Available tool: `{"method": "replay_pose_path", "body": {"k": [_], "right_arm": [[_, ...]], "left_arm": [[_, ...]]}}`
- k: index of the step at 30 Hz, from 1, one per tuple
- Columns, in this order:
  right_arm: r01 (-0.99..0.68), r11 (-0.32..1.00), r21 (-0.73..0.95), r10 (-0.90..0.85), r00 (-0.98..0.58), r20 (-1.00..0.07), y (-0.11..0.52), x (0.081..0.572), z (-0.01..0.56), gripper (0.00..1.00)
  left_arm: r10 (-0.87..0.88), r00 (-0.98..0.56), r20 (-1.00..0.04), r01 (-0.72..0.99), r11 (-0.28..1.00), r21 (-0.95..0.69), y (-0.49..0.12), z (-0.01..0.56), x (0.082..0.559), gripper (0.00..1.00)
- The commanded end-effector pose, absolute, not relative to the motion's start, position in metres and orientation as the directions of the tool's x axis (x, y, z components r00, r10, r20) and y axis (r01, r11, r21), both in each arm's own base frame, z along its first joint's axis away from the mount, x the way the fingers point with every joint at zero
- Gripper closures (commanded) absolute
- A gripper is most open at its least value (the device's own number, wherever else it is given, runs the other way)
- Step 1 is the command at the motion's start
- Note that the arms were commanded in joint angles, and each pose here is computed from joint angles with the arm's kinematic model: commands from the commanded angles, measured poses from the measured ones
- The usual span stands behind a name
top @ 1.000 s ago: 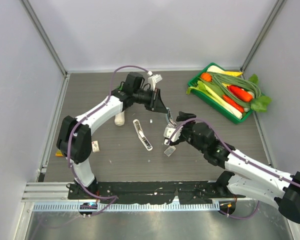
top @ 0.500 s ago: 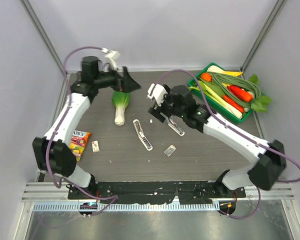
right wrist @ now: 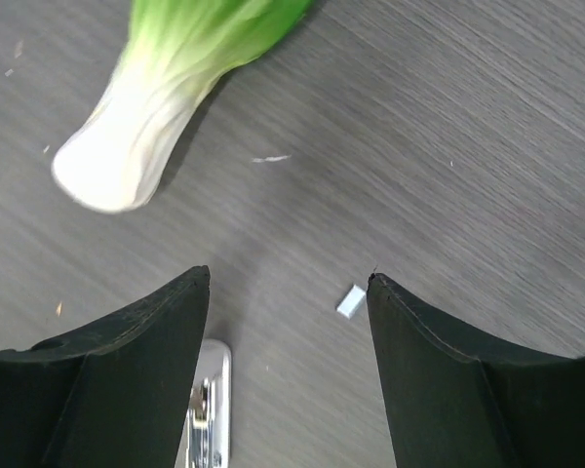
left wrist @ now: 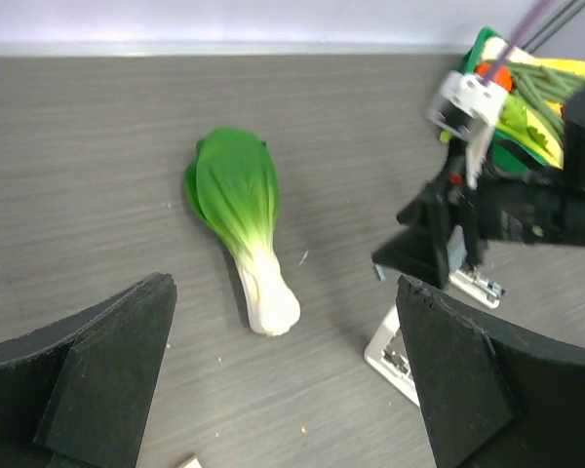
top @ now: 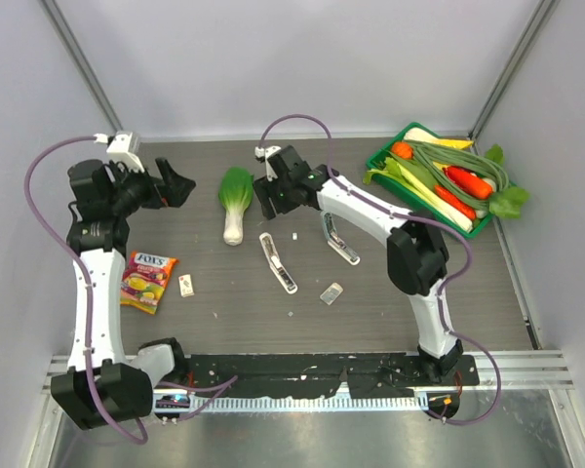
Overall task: Load the staples into the stapler
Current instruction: Pick up the staple from the center of the board.
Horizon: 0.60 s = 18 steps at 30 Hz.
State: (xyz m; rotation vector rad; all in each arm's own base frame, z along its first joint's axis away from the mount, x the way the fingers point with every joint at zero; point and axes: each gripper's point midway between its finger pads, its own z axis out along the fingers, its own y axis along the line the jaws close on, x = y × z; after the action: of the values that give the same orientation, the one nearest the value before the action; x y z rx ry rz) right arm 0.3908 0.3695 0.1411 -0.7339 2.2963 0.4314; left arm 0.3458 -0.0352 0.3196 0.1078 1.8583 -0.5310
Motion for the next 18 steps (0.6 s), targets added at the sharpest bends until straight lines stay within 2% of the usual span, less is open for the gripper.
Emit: {"method": "replay_pose_path", "body": {"k": [1,6,18], "right_arm": [[-0.450,0.883,0.133,-0.253,-0.695,-0.673,0.369,0.409,0.145,0.30],[-0.382,0.920,0.091,-0.239,-0.728,-0.642,0.359,0.416,0.116,0.35],[-0.348,0.935,0.073,-0.256,-0.801,-0.541,0.340,0.400,0.058,0.42]], "left_arm": [[-0.146,-0.298,-0.943,0.330,0.912,-0.245,-0.030,0.326,0.334,0.00],[-0.157,-0.305,-0.939,0.348,0.900,-0.263,-0.032,0.328,0.332,0.00],[-0.188,-0.328,-0.926,0.365,0.879,-0.308,-0.033,0.316,0.332,0.00]]}}
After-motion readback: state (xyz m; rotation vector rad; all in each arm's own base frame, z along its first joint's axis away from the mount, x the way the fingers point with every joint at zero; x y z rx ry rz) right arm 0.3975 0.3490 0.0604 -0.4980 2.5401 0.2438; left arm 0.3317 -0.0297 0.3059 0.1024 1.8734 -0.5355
